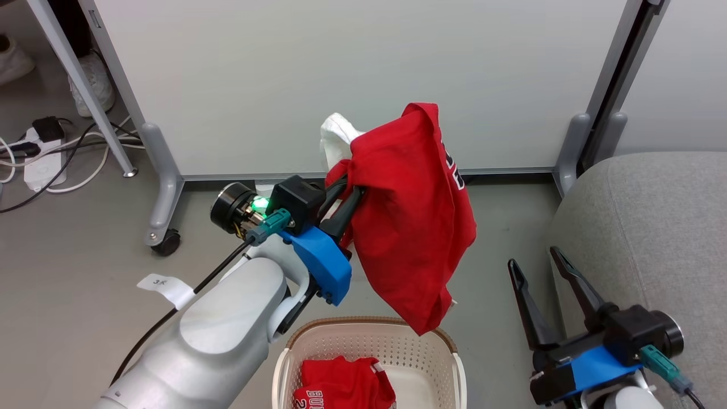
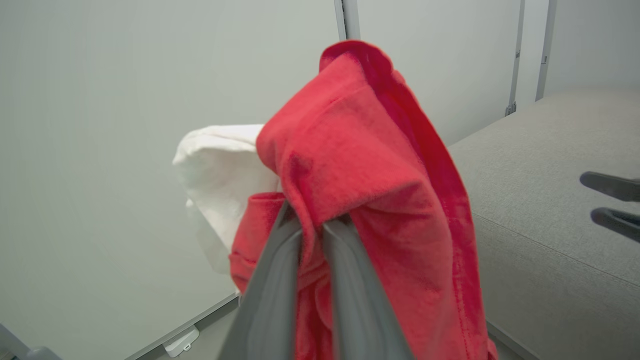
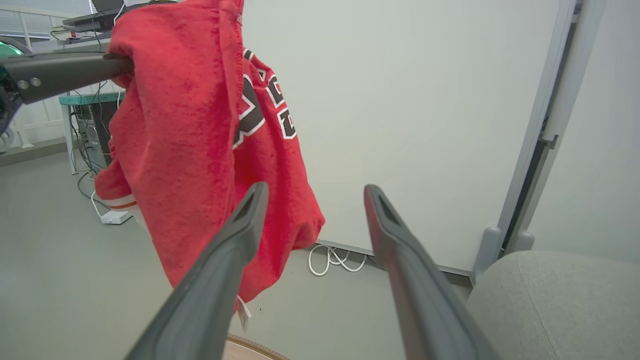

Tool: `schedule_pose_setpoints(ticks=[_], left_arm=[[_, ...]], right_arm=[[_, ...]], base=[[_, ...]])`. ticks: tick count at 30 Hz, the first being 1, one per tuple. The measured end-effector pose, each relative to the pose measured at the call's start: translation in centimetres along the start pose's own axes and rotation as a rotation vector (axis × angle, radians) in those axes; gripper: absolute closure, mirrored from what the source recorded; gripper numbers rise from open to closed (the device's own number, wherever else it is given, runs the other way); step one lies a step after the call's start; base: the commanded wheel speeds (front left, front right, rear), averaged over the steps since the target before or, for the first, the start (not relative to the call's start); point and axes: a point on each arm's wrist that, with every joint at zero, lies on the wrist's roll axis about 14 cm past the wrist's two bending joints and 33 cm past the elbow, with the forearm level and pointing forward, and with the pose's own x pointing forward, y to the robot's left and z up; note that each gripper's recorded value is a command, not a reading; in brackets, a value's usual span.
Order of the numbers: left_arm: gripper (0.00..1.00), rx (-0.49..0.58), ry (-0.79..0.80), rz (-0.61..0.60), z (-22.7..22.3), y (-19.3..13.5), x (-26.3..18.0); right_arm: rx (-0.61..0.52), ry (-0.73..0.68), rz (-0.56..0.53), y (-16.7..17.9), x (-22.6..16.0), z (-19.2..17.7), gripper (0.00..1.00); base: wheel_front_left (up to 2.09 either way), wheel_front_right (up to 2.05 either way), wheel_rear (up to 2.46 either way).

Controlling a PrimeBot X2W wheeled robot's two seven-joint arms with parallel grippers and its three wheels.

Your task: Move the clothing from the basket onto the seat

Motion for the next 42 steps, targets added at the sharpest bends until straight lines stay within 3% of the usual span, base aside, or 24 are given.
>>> schedule_pose_setpoints(ticks=[14,30,37,38,39,40,42], left_arm=[[1.0,-0.008,0.001,-0.006,-0.1,-0.7,-0.5],[1.0,-0.008,0.008,-0.026,-0.4,-1.6,-0.5],[1.0,-0.007,0.015,-0.031,-0.7,-1.4,-0.1],[1.0,-0.008,0.014,-0.032,-0.7,-1.4,-0.1],[1.0,-0.009,0.014,-0.032,-0.7,-1.5,-0.1],[1.0,-0.009,0.016,-0.033,-0.8,-1.4,-0.1],[1.0,-0.009,0.018,-0.032,-0.8,-1.3,0.0]], right_arm=[[-0.048,-0.043,0.194,3.7,4.3,1.8,0.0],[-0.017,0.105,0.374,8.6,6.7,-2.3,0.0],[0.02,0.11,0.439,10.6,7.3,-2.3,0.0],[0.027,0.11,0.441,10.7,7.4,-2.3,0.06],[0.032,0.111,0.442,10.8,7.4,-2.3,0.65],[0.039,0.113,0.442,10.8,7.4,-2.4,1.0],[0.046,0.113,0.44,10.8,7.5,-2.4,1.0]], base=[[0.0,0.0,0.0],[0.0,0.0,0.0],[0.0,0.0,0.0],[0.0,0.0,0.0],[0.0,0.0,0.0],[0.0,0.0,0.0],[0.0,0.0,0.0]])
